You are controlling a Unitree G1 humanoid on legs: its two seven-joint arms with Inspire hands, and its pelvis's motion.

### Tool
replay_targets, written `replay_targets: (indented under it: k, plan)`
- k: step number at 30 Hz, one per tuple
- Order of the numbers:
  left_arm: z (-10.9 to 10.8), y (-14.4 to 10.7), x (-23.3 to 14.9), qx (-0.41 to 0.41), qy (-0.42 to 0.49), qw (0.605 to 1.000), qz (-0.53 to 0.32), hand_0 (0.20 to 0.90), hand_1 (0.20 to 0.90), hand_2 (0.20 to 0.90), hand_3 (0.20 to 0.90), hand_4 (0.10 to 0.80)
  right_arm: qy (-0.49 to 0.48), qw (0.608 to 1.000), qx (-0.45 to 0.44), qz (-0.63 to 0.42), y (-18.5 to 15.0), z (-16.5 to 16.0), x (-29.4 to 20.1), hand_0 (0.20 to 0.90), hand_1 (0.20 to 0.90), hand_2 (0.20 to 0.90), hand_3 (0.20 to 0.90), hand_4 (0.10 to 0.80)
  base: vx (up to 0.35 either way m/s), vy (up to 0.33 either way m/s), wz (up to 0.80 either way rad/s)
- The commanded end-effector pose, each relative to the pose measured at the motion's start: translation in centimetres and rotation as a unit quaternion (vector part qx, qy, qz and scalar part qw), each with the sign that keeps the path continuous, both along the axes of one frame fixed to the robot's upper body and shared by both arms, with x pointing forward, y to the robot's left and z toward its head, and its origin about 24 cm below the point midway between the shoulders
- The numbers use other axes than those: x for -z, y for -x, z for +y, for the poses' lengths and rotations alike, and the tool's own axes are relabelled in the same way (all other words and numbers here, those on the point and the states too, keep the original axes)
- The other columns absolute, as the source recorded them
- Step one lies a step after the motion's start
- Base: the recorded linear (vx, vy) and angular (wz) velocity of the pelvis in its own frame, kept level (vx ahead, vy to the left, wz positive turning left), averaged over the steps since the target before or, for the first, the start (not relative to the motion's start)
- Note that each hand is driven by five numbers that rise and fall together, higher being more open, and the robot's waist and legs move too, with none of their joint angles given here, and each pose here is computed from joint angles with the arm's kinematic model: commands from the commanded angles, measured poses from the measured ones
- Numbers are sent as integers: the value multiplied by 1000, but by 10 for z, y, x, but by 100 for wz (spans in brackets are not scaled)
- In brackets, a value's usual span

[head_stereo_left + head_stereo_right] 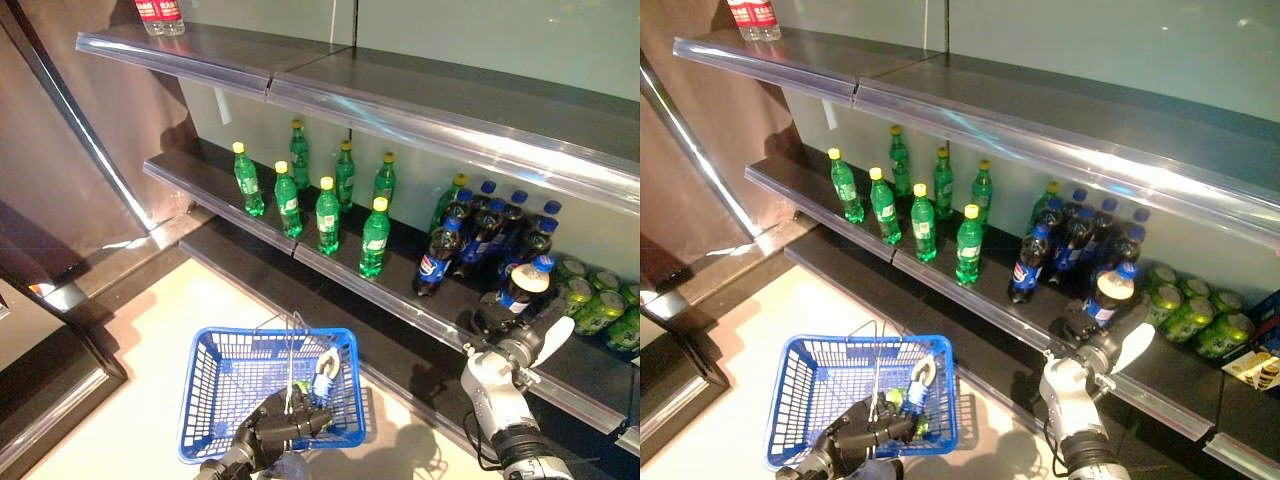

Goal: Pick up the drink and place into the basket.

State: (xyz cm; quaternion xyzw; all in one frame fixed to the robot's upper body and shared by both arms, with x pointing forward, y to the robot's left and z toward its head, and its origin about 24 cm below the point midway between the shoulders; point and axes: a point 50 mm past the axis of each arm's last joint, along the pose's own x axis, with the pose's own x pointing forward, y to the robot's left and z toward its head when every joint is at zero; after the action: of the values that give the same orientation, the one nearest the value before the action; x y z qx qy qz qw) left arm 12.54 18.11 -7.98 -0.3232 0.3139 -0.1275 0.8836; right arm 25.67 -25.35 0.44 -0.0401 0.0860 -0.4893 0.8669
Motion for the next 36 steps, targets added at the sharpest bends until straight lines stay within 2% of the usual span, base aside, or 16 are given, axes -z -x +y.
replay_targets:
  k: [1, 7, 8, 9, 10, 36]
  plan:
    - [-16, -13, -56, 78, 108, 974, -185, 300, 300, 300, 200, 100, -2, 997, 53, -53, -2, -32, -17, 900, 900, 900, 900, 800, 0, 0, 0]
    - [-13, -10, -53, 88, 104, 975, -176, 300, 300, 300, 200, 100, -62, 995, 58, -59, -4, -36, -9, 900, 900, 900, 900, 800, 34, -9, 2]
    - [-13, -9, -53, 91, 104, 975, -174, 300, 300, 300, 200, 100, -78, 993, 61, -63, -5, -37, -9, 836, 836, 836, 826, 726, 71, 7, 2]
    - [-13, -9, -53, 91, 104, 975, -173, 300, 300, 300, 200, 100, -87, 992, 62, -66, -6, -37, -9, 811, 811, 811, 796, 696, 76, 15, 4]
    - [-12, -8, -53, 93, 103, 975, -171, 300, 300, 300, 200, 100, -95, 991, 67, -67, -6, -39, -8, 300, 300, 300, 200, 100, 39, 19, 7]
    - [-6, 2, -47, 94, 92, 979, -152, 300, 300, 300, 200, 100, -112, 991, 69, -39, 5, -51, 3, 300, 300, 300, 200, 100, 17, 1, 2]
